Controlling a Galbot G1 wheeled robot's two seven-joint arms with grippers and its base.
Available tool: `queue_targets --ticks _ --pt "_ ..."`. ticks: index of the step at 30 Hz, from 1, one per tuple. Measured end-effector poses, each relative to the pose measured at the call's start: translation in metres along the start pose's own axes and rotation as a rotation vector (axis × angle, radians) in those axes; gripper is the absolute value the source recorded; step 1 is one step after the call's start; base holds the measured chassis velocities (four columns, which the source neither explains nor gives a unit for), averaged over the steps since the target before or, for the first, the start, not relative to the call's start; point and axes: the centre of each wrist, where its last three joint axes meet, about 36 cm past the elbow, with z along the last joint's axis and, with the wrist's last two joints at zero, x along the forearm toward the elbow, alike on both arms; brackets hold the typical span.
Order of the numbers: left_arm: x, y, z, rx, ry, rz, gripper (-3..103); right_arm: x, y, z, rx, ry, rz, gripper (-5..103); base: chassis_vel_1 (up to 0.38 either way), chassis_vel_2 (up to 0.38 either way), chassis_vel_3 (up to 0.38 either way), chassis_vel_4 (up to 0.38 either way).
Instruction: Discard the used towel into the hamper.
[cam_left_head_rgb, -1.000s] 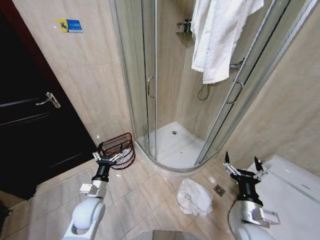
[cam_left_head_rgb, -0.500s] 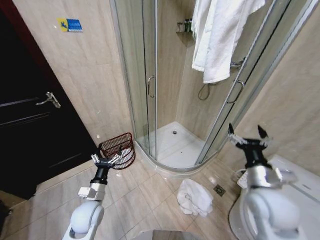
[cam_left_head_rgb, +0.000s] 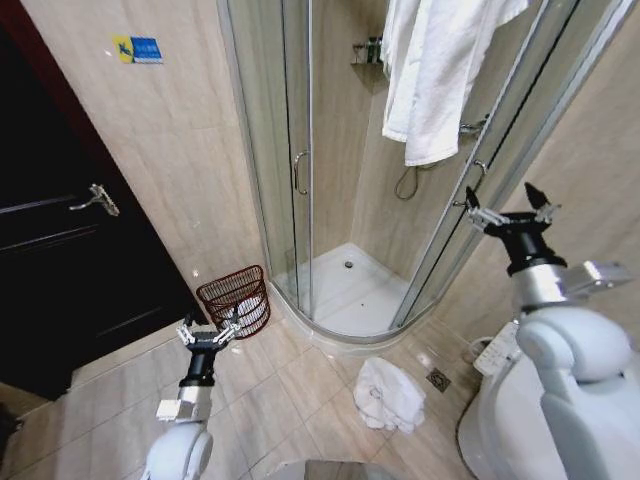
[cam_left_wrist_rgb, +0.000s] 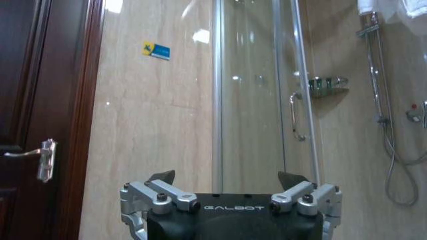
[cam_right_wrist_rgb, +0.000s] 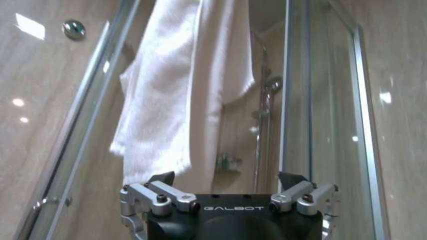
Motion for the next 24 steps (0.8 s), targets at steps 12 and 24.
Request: queue_targets --ticks 12,24 --pt "0.0 -0.006 -0.014 0.012 -0.033 -0.021 100 -0.07 -0.021 -0.061 0.032 -0.103 -0.107 100 0.0 0.0 0.0 0.0" --pt "-0.002 -0.01 -0.024 0.015 -0.056 -0.026 100 -0.169 -0.02 -0.109 0.007 -0.208 -0.193 100 0.0 0.0 0.0 0.0"
